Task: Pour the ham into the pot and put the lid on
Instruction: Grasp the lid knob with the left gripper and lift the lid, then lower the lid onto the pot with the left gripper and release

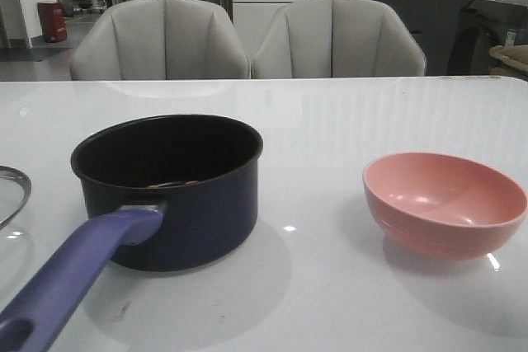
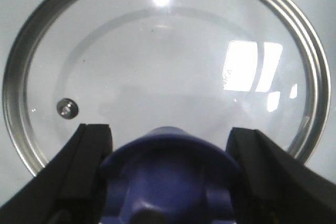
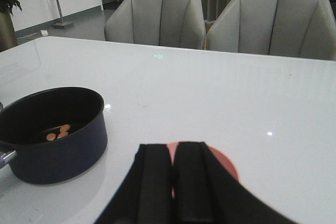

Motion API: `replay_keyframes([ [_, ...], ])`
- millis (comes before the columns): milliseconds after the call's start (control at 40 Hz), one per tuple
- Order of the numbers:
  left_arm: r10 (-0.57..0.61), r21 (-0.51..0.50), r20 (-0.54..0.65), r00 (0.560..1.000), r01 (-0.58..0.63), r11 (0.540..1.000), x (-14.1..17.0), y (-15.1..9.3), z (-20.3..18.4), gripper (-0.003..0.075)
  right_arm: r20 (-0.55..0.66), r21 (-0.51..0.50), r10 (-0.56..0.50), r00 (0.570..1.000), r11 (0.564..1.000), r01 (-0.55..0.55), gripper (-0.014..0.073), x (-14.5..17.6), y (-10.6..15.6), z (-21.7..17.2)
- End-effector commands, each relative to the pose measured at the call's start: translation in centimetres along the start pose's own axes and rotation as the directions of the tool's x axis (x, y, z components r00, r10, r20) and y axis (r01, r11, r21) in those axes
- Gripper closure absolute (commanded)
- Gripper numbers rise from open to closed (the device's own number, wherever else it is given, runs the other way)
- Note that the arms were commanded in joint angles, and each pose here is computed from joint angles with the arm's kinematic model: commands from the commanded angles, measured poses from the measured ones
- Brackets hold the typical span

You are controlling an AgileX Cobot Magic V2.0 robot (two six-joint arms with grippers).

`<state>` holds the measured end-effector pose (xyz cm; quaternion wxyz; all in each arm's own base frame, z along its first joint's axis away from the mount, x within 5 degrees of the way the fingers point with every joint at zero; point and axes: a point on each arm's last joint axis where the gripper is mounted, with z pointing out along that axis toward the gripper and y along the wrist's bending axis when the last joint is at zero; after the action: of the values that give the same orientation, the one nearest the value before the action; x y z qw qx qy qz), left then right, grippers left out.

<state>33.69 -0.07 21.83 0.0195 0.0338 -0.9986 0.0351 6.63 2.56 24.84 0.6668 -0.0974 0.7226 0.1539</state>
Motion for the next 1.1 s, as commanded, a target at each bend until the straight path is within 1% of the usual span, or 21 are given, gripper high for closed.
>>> replay_keyframes([
  [0, 0.027, 0.012, 0.068, 0.997, -0.028, 1.000, 0.4, -0.6, -3.8, 0.0606, 0.099, 0.008, -0.004, 0.995, 1.000, 0.003, 0.0446, -1.5, 0.0, -0.1],
  [75, 0.072, 0.013, 0.093, 0.993, -0.073, 0.997, 0.5, -1.3, -5.2, 0.0606, 0.101, 0.008, -0.004, 0.995, 1.000, 0.003, 0.0446, -1.6, 0.0, -0.1],
  [225, 0.130, 0.017, 0.203, 0.970, -0.136, 0.991, 0.7, -3.3, -8.4, 0.0606, 0.104, 0.008, -0.004, 0.995, 1.000, 0.003, 0.0446, -1.6, 0.0, -0.1],
  [325, 0.192, 0.030, 0.251, 0.949, -0.206, 0.978, 1.0, -5.8, -9.7, 0.0606, 0.104, 0.008, -0.004, 0.995, 1.000, 0.003, 0.0446, -1.6, 0.0, -0.1],
  [375, 0.239, 0.029, 0.263, 0.935, -0.256, 0.966, 1.3, -7.5, -10.0, 0.0606, 0.105, 0.008, -0.004, 0.994, 1.000, 0.003, 0.0446, -1.6, 0.0, -0.1],
  [550, 0.376, 0.026, 0.278, 0.884, -0.399, 0.917, 2.4, -12.6, -10.3, 0.0607, 0.105, 0.008, -0.004, 0.994, 1.000, 0.003, 0.0446, -1.6, 0.0, -0.1],
  [699, 0.459, 0.025, 0.281, 0.843, -0.485, 0.874, 2.8, -16.1, -10.0, 0.0606, 0.105, 0.008, -0.004, 0.994, 1.000, 0.003, 0.0446, -1.6, 0.0, -0.1],
  [774, 0.485, 0.025, 0.280, 0.829, -0.511, 0.859, 2.9, -17.3, -9.8, 0.0606, 0.105, 0.008, -0.004, 0.994, 1.000, 0.003, 0.0446, -1.6, 0.0, -0.1],
  [849, 0.494, 0.034, 0.275, 0.824, -0.522, 0.852, 2.8, -18.3, -9.4, 0.0606, 0.105, 0.008, -0.004, 0.994, 1.000, 0.003, 0.0446, -1.6, 0.0, -0.1],
  [949, 0.499, 0.055, 0.263, 0.826, -0.529, 0.847, 2.6, -19.0, -8.9, 0.0606, 0.105, 0.008, -0.004, 0.994, 1.000, 0.003, 0.0446, -1.6, 0.0, -0.1],
  [1074, 0.497, 0.066, 0.255, 0.830, -0.528, 0.847, 2.4, -19.2, -8.5, 0.0606, 0.105, 0.008, -0.004, 0.994, 1.000, 0.003, 0.0446, -1.6, 0.0, -0.1],
])
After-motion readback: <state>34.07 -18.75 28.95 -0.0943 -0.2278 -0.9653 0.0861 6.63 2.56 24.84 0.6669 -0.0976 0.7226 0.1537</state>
